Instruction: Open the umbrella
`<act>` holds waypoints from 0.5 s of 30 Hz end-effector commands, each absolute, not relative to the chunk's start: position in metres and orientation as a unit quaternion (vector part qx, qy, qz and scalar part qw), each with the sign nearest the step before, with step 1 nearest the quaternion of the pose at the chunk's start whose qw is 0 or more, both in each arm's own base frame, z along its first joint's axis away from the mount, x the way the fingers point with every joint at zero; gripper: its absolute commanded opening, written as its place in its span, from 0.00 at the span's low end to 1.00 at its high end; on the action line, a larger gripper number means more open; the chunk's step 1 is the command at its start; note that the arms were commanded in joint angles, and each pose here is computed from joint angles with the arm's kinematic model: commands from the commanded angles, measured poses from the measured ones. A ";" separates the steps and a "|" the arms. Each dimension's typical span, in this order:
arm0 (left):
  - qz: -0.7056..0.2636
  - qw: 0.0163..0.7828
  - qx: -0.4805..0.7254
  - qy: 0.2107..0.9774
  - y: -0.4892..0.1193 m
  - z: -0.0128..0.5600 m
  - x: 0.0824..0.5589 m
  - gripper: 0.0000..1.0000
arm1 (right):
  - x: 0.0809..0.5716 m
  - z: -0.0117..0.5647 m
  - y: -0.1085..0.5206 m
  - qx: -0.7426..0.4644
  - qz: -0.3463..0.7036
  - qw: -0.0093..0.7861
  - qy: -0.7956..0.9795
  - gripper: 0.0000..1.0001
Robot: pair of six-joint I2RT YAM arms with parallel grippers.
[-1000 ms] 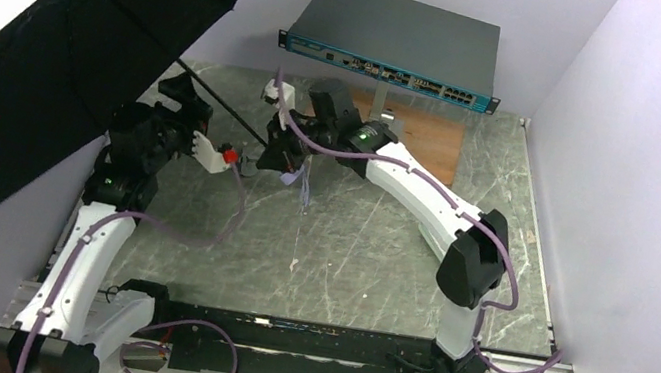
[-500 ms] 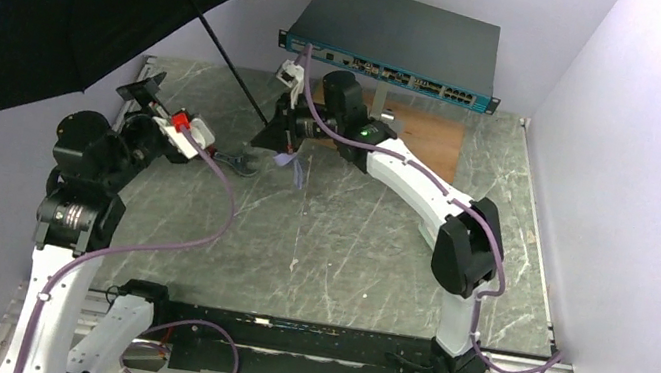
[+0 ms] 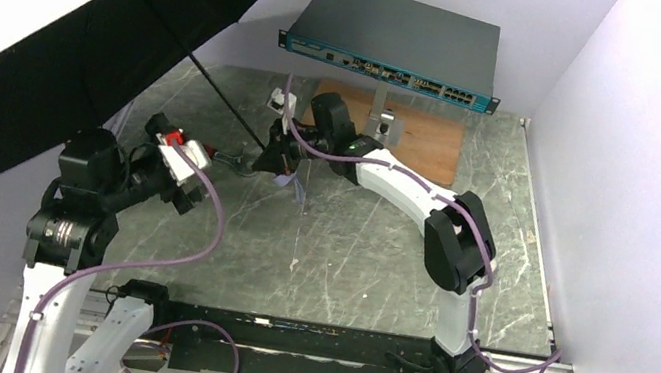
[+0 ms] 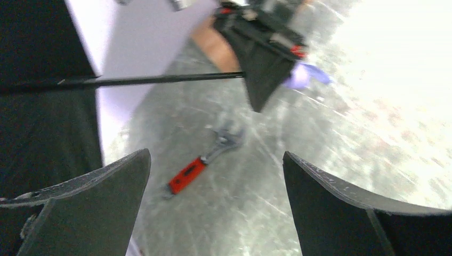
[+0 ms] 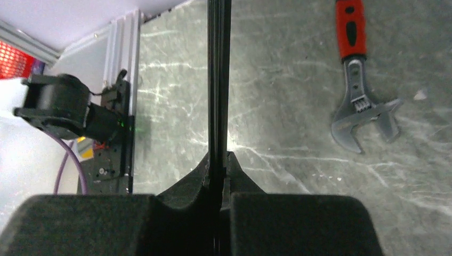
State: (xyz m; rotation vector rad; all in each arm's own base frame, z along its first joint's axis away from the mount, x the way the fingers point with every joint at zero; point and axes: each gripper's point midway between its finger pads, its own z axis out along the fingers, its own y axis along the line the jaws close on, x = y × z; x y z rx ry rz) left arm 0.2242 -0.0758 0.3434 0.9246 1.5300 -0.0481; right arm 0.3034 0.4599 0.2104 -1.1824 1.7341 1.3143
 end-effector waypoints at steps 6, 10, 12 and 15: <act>-0.139 0.439 0.544 0.702 -0.098 0.232 0.172 1.00 | 0.308 0.184 0.479 -0.469 0.497 0.379 0.624 0.00; -0.105 0.388 0.591 0.700 -0.086 0.196 0.168 1.00 | 0.311 0.159 0.477 -0.463 0.480 0.383 0.639 0.00; -0.098 0.382 0.600 0.696 -0.083 0.188 0.168 1.00 | 0.311 0.150 0.474 -0.464 0.471 0.382 0.645 0.07; -0.108 0.380 0.608 0.689 -0.088 0.182 0.167 1.00 | 0.309 0.146 0.470 -0.468 0.461 0.384 0.649 0.29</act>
